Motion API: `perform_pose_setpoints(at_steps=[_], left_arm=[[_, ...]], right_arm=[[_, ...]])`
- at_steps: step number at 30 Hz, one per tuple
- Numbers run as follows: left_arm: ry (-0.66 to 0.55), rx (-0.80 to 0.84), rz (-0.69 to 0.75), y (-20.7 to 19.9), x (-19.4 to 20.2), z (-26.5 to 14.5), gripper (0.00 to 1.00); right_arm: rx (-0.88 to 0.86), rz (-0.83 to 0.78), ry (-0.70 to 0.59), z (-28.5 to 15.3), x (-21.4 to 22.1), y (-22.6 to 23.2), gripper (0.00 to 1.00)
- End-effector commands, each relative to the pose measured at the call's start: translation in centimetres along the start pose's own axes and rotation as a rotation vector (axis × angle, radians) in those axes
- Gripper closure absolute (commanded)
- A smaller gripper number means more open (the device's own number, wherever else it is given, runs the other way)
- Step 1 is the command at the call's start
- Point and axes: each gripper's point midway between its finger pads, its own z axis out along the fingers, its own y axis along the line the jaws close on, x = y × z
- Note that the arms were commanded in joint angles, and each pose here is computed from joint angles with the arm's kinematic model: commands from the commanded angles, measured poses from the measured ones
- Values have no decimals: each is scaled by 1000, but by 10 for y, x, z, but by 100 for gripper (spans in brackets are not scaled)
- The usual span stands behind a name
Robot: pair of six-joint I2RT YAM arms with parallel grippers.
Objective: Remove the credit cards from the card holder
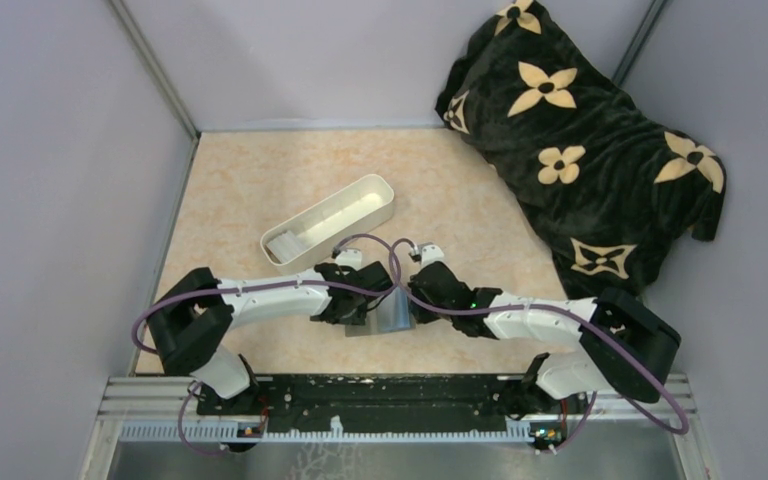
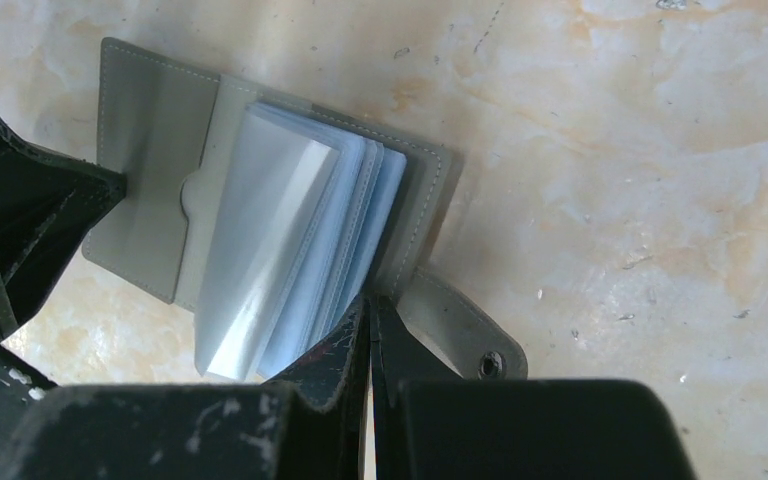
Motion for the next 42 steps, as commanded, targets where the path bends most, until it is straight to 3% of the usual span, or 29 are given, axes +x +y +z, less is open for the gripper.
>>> perform_pose_setpoints(at_steps=[1,13,42], left_arm=[[27,32,-19,-10,9,11,24],[28,69,-26,-16,9,10,24],[27,69,-26,-15,11,12,25]], right_arm=[[-71,-1,-58,5,-21,26,99],[-129,-7,-49,9,-21,45,99],[-102,-11,-129,-18,-49,42,99]])
